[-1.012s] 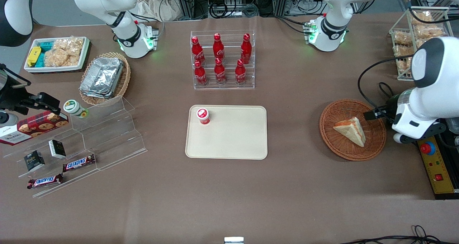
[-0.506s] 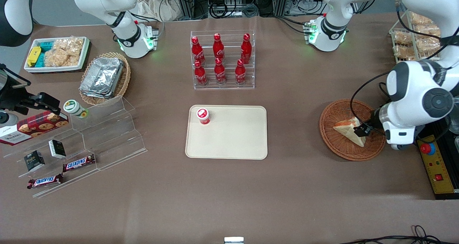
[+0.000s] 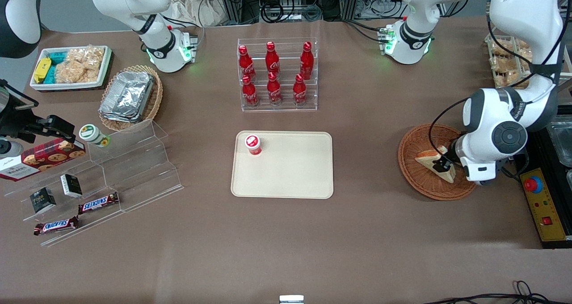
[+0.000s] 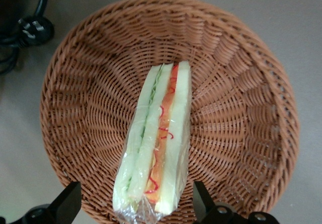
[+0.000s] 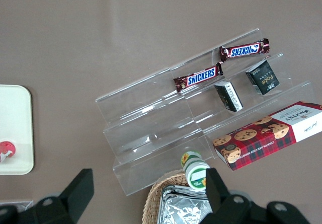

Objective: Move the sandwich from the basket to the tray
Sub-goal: 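Lower the left gripper and close it on the sandwich, then lift the sandwich and carry it toward the cream tray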

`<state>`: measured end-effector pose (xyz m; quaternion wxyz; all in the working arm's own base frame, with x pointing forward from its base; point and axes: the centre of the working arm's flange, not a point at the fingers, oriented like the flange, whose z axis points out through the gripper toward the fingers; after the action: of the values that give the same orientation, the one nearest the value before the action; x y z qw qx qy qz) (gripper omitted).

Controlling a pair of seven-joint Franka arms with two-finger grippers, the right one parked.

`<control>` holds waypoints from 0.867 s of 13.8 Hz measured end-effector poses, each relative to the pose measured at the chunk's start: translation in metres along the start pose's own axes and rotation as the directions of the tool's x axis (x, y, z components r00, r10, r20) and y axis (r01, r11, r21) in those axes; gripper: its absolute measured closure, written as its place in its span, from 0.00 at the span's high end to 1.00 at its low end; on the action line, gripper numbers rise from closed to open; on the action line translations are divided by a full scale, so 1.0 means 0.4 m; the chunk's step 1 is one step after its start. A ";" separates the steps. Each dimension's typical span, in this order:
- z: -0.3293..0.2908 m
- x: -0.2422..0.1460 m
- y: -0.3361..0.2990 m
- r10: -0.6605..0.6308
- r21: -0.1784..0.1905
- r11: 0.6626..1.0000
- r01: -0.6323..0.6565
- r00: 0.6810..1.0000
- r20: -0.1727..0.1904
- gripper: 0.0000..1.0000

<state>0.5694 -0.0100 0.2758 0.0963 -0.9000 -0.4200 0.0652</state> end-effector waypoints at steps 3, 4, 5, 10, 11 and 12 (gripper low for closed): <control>0.049 -0.003 0.008 -0.015 0.013 1.000 0.015 1.000 0.016 1.00; 0.062 -0.001 0.013 -0.028 0.008 1.000 0.028 0.999 0.016 1.00; 0.076 0.001 0.019 -0.045 0.005 0.999 0.045 0.999 0.013 1.00; 0.087 0.017 0.040 -0.116 -0.019 0.993 0.116 0.993 -0.024 0.58; 0.078 0.022 0.043 -0.119 -0.027 0.993 0.118 0.992 -0.029 0.48; 0.068 0.027 0.045 -0.119 -0.033 0.992 0.118 0.992 -0.035 0.41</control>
<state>0.5846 -0.0098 0.2448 0.0938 -0.8760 -0.4718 0.0363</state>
